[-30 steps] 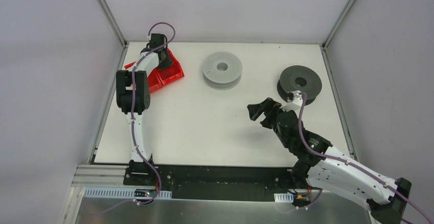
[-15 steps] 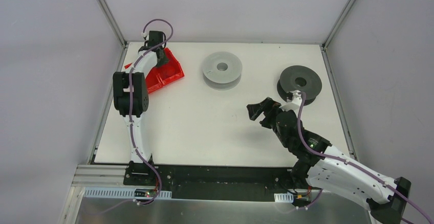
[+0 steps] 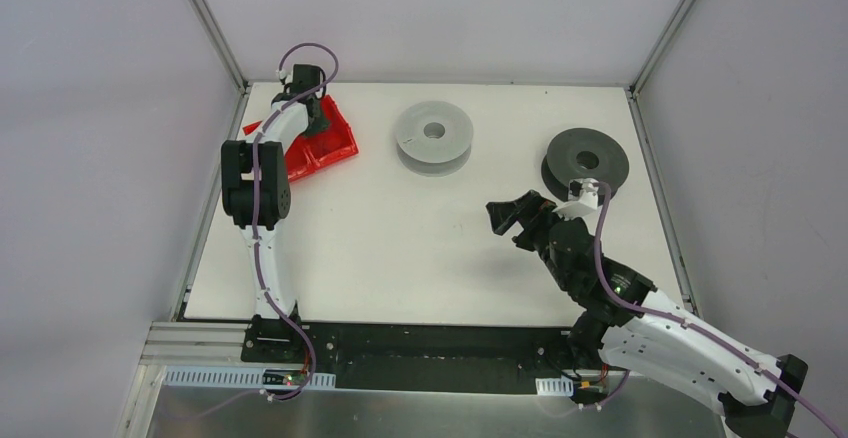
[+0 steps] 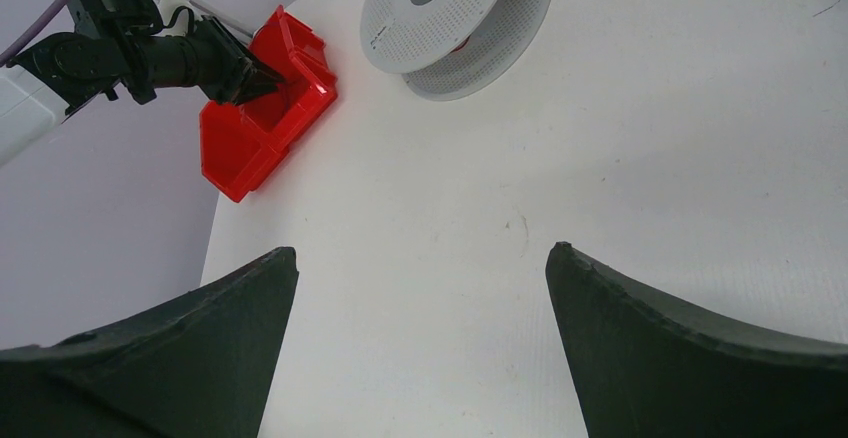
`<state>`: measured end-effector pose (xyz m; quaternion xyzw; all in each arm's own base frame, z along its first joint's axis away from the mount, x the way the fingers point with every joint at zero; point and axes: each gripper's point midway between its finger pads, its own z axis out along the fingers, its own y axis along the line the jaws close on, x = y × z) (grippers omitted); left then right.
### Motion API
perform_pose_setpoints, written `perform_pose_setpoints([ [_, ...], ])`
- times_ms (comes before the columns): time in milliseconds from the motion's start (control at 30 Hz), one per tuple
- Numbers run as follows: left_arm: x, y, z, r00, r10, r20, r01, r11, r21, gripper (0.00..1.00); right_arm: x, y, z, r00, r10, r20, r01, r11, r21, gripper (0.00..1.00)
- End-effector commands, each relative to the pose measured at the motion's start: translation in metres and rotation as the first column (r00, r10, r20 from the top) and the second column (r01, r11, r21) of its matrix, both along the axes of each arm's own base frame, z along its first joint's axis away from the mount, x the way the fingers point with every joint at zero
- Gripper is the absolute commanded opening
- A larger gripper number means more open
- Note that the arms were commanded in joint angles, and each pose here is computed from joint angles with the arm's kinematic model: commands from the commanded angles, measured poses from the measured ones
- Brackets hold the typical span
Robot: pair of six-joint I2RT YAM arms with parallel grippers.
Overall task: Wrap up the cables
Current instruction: Pick up the cable from the storage box.
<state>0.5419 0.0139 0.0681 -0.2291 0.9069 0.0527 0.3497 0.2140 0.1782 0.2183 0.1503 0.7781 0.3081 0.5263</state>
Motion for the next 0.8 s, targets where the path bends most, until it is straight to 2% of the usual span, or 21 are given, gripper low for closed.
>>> perform_pose_setpoints([
  [0, -0.010, 0.006, -0.001, 0.999, 0.046, -0.027, -0.045, 0.999, 0.028, 0.22, 0.004, -0.003, 0.018, 0.999, -0.019, 0.045, 0.018, 0.999, 0.028, 0.99],
  [267, -0.013, 0.005, -0.003, 0.996, 0.044, -0.072, -0.038, 0.996, 0.080, 0.23, 0.004, -0.003, 0.020, 0.999, -0.018, 0.051, 0.017, 0.999, 0.028, 0.99],
  [433, -0.023, -0.003, -0.015, 0.991, 0.068, -0.111, -0.065, 0.997, 0.030, 0.23, 0.004, -0.001, 0.026, 0.998, -0.010, 0.059, 0.008, 0.999, 0.032, 0.99],
  [500, -0.023, -0.007, -0.022, 0.991, 0.055, -0.126, -0.055, 0.998, 0.008, 0.18, 0.003, -0.001, 0.028, 0.998, -0.005, 0.064, 0.003, 1.000, 0.030, 0.99],
  [600, -0.019, -0.010, -0.017, 0.993, 0.045, -0.114, -0.044, 0.999, 0.010, 0.00, 0.002, -0.003, 0.030, 0.998, -0.002, 0.069, 0.000, 0.999, 0.033, 0.99],
  [767, 0.011, -0.003, 0.031, 1.000, -0.026, -0.014, 0.028, 0.993, 0.118, 0.00, -0.001, -0.009, 0.034, 0.997, -0.011, 0.078, 0.008, 0.999, 0.040, 0.99],
])
